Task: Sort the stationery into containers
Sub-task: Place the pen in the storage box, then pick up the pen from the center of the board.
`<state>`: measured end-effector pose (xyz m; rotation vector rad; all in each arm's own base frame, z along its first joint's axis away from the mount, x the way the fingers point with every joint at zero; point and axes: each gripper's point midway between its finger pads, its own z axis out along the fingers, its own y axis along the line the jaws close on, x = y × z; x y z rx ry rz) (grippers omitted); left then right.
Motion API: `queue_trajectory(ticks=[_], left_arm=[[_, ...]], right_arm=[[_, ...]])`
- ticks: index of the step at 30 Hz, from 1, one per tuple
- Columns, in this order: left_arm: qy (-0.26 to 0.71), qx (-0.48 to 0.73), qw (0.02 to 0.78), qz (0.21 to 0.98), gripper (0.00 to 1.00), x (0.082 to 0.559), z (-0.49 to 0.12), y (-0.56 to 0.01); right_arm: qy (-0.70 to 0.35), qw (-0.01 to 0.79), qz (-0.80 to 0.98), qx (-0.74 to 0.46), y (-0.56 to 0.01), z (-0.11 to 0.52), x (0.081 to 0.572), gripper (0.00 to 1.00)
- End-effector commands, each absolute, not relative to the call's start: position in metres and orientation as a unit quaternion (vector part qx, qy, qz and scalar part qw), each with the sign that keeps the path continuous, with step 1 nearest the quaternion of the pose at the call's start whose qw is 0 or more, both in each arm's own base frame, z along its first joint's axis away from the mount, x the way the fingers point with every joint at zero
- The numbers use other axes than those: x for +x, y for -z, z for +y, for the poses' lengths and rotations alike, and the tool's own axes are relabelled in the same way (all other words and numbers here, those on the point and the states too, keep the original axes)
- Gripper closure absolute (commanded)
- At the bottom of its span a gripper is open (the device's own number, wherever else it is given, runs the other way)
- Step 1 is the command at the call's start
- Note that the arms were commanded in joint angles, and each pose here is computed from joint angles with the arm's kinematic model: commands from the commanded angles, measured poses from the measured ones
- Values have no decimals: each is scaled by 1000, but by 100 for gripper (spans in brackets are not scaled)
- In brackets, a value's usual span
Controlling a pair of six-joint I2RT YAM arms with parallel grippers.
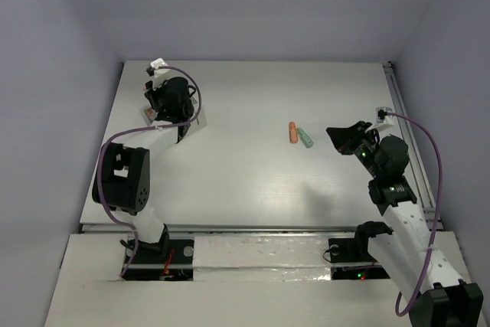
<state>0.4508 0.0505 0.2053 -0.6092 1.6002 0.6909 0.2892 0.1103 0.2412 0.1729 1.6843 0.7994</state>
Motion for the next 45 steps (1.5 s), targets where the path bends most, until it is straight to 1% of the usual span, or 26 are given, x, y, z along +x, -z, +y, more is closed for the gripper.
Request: queue_trajectory(ticks=[1,7,9,10,11,12,14,15,16,17,19,22,24,26,27,28,29,30,31,32,34,35,36,38,41,45], left_arm=[[-300,-277,615,674,95,447,44,-212],[-299,-275,618,674,83,441,38,-216],[-292,-274,622,673,70,440,34,-219],[-291,-275,624,671,70,439,34,-221],[-285,-272,627,672,63,438,29,-223],[-282,-274,631,669,63,437,29,-229],[-268,-270,641,667,50,435,20,-239],[-258,-266,647,666,48,434,13,-244],[-243,-268,658,660,47,431,9,-258],[-231,-265,666,658,46,429,3,-265],[-198,-274,683,647,46,423,-3,-288],[-127,-286,703,638,46,409,-17,-320],[-70,-293,706,641,51,400,-28,-332],[22,-276,718,639,61,383,-44,-361],[59,-276,704,651,79,375,-54,-358],[121,-250,708,649,85,359,-67,-375],[175,-223,698,658,91,340,-81,-379],[165,-220,687,673,93,340,-81,-365],[214,-193,687,667,94,319,-91,-378],[221,-176,672,684,95,309,-95,-362],[248,-137,668,688,95,279,-98,-362],[252,-124,666,691,95,269,-98,-357],[247,-114,653,707,95,261,-97,-340],[267,-87,665,692,93,235,-95,-344],[279,-80,672,681,89,210,-88,-338],[280,-97,677,673,79,194,-76,-327]], right_arm=[[-355,620,697,60,-266,112,290,83],[-355,622,696,60,-268,112,289,83],[-355,622,695,59,-269,112,289,83],[-354,623,695,59,-269,112,288,83],[-355,623,695,58,-269,112,288,83],[-355,623,695,58,-269,112,288,83],[-355,624,694,58,-270,112,288,83],[-354,623,695,59,-269,112,288,83],[-356,621,696,57,-268,113,289,86],[-356,616,701,56,-265,113,291,96],[-358,609,706,50,-262,116,292,100],[-370,584,722,33,-253,125,297,100],[-375,562,737,25,-242,133,302,100],[-371,542,754,16,-231,140,304,100],[-367,539,758,11,-232,144,307,100],[-358,525,772,6,-220,148,311,100],[-344,512,787,1,-209,155,315,100],[-341,513,787,0,-212,158,315,100],[-330,500,801,-3,-198,161,320,100],[-310,495,812,4,-190,160,324,99],[-289,491,822,-3,-186,167,332,87],[-264,475,840,5,-170,164,338,68],[-251,472,845,8,-166,162,344,58],[-214,445,869,5,-147,162,353,44],[-173,425,888,2,-138,160,368,42],[-118,386,915,2,-102,156,385,43]])
